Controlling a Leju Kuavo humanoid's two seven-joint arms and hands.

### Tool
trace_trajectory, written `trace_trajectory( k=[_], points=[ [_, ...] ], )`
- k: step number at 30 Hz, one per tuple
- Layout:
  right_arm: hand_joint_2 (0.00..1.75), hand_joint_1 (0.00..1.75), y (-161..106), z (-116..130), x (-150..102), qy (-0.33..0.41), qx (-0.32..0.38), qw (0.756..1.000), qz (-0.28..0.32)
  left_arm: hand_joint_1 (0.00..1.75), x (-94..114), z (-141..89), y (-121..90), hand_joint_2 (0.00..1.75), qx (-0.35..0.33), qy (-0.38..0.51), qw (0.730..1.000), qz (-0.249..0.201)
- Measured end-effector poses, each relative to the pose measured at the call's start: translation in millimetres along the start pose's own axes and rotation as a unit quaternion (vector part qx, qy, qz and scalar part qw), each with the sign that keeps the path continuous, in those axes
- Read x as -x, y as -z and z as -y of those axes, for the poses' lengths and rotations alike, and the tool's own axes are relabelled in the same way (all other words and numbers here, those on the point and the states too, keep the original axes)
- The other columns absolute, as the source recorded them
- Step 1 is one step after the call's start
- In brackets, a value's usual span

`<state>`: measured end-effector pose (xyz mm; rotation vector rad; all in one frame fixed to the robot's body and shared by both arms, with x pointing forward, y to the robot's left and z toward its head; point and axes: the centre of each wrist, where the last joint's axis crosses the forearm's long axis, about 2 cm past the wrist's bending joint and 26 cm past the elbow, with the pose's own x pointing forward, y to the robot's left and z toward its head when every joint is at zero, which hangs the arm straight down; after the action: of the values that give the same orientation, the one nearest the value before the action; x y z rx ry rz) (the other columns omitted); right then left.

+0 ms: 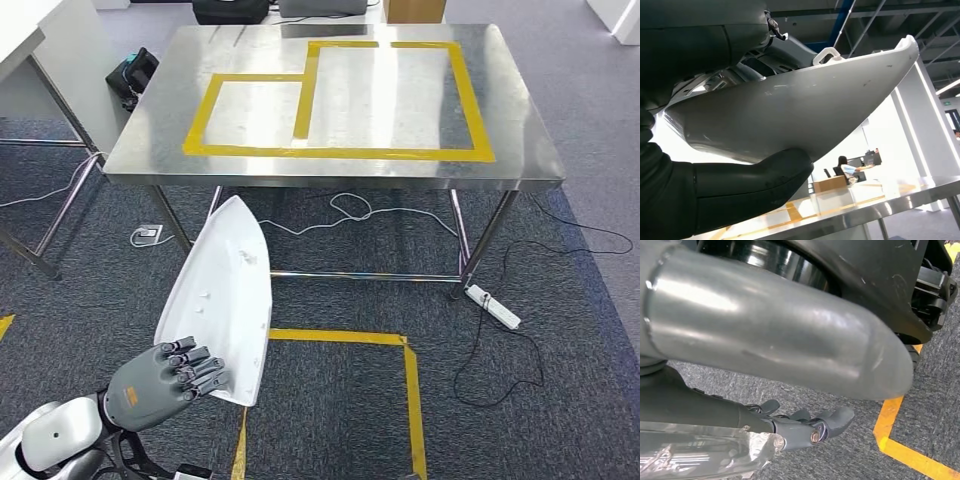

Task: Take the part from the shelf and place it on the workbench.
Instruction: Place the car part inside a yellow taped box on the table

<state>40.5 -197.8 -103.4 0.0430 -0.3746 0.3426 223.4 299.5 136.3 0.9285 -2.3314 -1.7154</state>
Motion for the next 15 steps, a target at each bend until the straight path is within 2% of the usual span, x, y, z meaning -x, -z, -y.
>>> trace_trajectory(
  k=[8,15],
  points=[
    [0.0,0.0,0.3,-1.4,-2.3,-0.006,-0.003,1.0,0.002,1.75,-4.0,1.8,6.2,1.75,-0.008,0.013,1.0,0.017],
    [0.0,0.0,-0.8,-4.4,0.6,-0.005,-0.006,1.0,-0.001,1.75,-15.7,9.0,8.3,1.75,-0.008,-0.01,1.0,0.009]
  ],
)
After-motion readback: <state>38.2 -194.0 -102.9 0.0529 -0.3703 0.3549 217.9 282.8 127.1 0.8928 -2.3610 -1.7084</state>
